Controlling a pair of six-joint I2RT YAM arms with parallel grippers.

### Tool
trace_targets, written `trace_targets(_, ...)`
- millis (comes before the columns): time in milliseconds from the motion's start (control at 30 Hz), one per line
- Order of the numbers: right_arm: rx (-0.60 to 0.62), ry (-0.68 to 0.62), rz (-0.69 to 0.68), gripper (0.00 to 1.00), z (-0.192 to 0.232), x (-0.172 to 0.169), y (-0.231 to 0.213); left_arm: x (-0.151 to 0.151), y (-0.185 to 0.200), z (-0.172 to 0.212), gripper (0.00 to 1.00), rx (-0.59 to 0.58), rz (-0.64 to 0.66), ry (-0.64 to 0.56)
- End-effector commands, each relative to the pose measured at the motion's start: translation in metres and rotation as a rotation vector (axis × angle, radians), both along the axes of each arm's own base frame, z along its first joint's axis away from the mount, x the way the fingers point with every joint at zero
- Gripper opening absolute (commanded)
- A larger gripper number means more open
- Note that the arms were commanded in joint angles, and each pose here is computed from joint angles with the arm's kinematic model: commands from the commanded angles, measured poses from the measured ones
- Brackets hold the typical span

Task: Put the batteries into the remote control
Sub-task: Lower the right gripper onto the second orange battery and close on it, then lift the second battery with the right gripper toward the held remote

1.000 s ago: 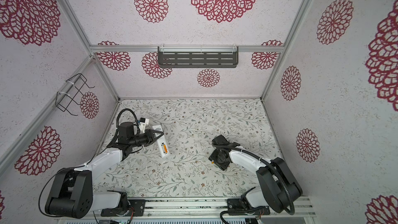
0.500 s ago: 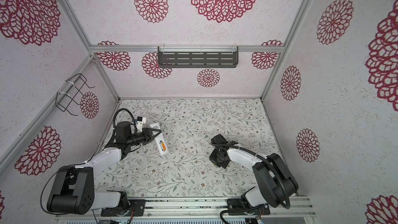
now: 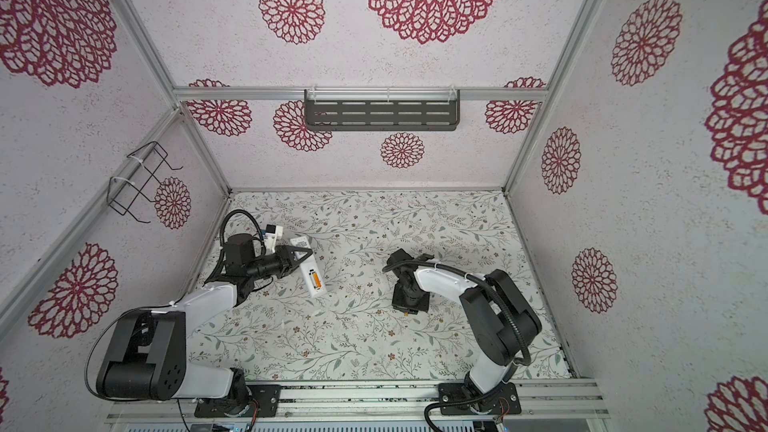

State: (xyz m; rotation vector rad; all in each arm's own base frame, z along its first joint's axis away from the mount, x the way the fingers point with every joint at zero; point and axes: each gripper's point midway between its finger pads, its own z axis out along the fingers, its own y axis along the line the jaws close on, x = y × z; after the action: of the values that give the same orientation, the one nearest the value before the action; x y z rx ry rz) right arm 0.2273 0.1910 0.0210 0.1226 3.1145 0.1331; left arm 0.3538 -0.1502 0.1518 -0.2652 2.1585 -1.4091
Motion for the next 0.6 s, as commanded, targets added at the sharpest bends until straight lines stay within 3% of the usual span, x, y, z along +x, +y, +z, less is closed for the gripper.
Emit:
trace_targets(0, -0.067, 0.075, 0.107, 0.04, -0.006, -0.020, -0.008, 0.007, 0.001, 0.010, 0.00, -0.005, -0.004, -0.041)
trace_targets(167, -0.047, 0.071, 0.105, 0.07, -0.009, -0.022, -0.002, 0.010, 0.000, 0.011, 0.00, -0.005, -0.002, -0.042)
trace_targets(400, -0.031, 0.034, 0.121, 0.22, -0.001, -0.009, 0.007, 0.013, -0.002, 0.013, 0.00, -0.001, -0.016, -0.040)
trace_targets(567, -0.020, 0.016, 0.115, 0.25, 0.001, -0.001, 0.013, 0.015, -0.006, 0.015, 0.00, 0.000, -0.026, -0.042)
